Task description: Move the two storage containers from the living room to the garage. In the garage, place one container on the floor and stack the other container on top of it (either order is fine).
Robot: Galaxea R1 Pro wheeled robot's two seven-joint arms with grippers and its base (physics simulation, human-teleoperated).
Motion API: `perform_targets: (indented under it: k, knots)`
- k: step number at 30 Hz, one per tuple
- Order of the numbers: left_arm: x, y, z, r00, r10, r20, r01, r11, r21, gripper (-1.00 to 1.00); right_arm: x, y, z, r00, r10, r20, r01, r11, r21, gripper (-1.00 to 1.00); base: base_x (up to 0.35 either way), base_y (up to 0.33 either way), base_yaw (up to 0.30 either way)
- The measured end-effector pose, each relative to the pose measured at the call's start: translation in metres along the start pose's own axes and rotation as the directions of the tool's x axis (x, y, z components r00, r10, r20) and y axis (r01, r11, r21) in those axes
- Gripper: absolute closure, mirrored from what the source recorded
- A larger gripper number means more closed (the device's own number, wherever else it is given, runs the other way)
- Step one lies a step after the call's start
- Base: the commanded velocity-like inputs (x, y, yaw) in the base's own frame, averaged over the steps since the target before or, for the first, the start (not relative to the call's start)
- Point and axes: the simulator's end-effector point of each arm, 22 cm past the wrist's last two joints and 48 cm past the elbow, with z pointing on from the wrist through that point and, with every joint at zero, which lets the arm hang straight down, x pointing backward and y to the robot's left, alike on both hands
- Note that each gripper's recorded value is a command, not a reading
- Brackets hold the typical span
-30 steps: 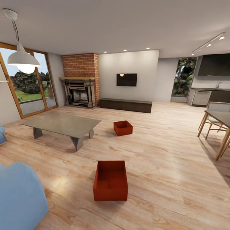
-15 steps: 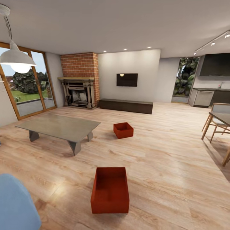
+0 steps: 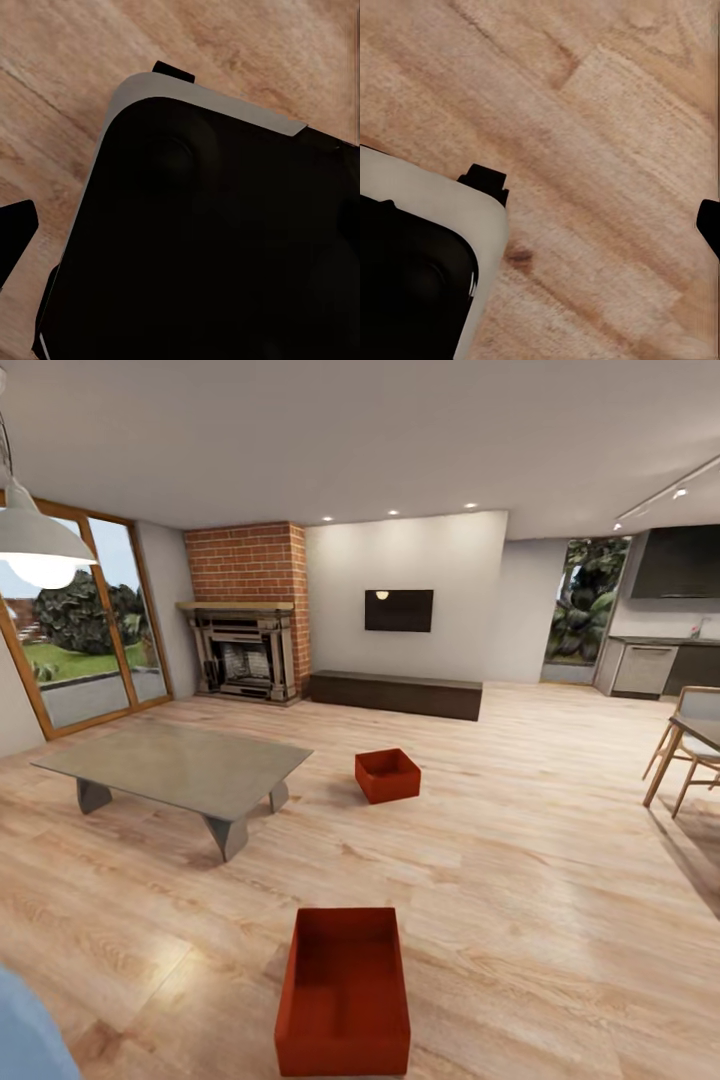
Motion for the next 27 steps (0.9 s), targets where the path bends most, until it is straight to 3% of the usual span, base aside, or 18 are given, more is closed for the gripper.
perform_targets:
  k: [27]
  knots:
    - [0.0,0.0,0.0,1.0,0.0,0.0,0.0,1.0,0.0,-1.0,-0.0005,0.0005,0.0001,1.0,0.0,0.001,0.0,1.0,-0.001,-1.0,0.293,0.0,0.0]
